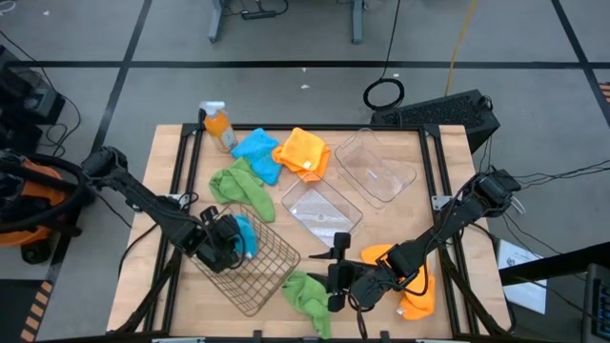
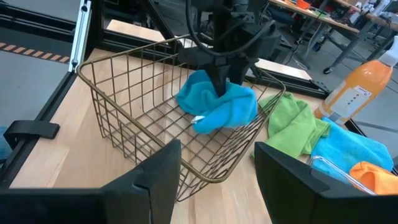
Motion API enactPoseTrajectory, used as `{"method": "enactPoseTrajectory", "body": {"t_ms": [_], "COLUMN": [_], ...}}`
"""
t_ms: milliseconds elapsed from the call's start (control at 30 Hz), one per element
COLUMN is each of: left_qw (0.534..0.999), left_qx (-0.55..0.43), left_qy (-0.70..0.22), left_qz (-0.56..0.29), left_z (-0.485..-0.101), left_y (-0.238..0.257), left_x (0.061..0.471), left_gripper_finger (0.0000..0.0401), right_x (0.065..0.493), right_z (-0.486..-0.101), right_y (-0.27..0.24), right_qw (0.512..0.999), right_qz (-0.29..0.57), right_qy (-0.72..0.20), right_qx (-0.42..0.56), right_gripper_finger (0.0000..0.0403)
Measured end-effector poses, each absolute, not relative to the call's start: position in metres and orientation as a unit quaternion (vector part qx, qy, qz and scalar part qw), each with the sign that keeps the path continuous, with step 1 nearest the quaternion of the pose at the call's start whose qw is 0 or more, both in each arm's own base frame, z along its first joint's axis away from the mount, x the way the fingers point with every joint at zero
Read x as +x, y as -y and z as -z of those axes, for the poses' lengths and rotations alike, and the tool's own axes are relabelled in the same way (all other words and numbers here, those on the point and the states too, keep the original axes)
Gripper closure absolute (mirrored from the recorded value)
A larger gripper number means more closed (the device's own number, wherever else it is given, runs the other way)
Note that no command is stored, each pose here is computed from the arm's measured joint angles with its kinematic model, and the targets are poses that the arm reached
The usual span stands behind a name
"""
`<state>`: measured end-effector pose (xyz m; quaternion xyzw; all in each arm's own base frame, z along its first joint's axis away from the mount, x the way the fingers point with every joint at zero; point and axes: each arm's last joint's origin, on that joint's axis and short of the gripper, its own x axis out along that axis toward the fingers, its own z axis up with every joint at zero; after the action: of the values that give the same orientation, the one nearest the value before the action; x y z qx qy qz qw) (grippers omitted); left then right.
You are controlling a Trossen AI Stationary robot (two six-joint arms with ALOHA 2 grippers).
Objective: Sort microfiber towel by color & place in baskets
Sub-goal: Put the bottom blue microfiber towel into the wire basket, then put the blue microfiber towel into the wire basket
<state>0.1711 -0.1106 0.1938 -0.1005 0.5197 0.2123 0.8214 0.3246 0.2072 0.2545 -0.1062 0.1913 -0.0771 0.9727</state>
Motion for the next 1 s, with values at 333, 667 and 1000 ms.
{"method": "enactPoseTrajectory", "body": {"t_ms": [333,667,1000], "left_qw": [0.831,0.844,0.911], "left_qx": [-0.105,-0.143,-0.051], "left_qy": [-0.505,-0.483,-0.353], "left_qz": [-0.207,-0.184,-0.205], "left_z": [-0.202,-0.244,-0.277], "left_y": [0.106,0.095,0.089], "left_x": [0.169,0.154,0.157], "left_gripper_finger": [0.0144,0.0107,0.0107], "right_x": [0.324,0.324,0.325], "right_z": [-0.254,-0.253,-0.253], "right_y": [-0.208,-0.207,-0.205], "right_qw": [0.973,0.971,0.972], "right_qz": [0.075,0.076,0.082], "right_qy": [-0.194,-0.198,-0.198], "right_qx": [-0.103,-0.106,-0.101], "right_gripper_finger": [0.0209,0.0209,0.0209]}}
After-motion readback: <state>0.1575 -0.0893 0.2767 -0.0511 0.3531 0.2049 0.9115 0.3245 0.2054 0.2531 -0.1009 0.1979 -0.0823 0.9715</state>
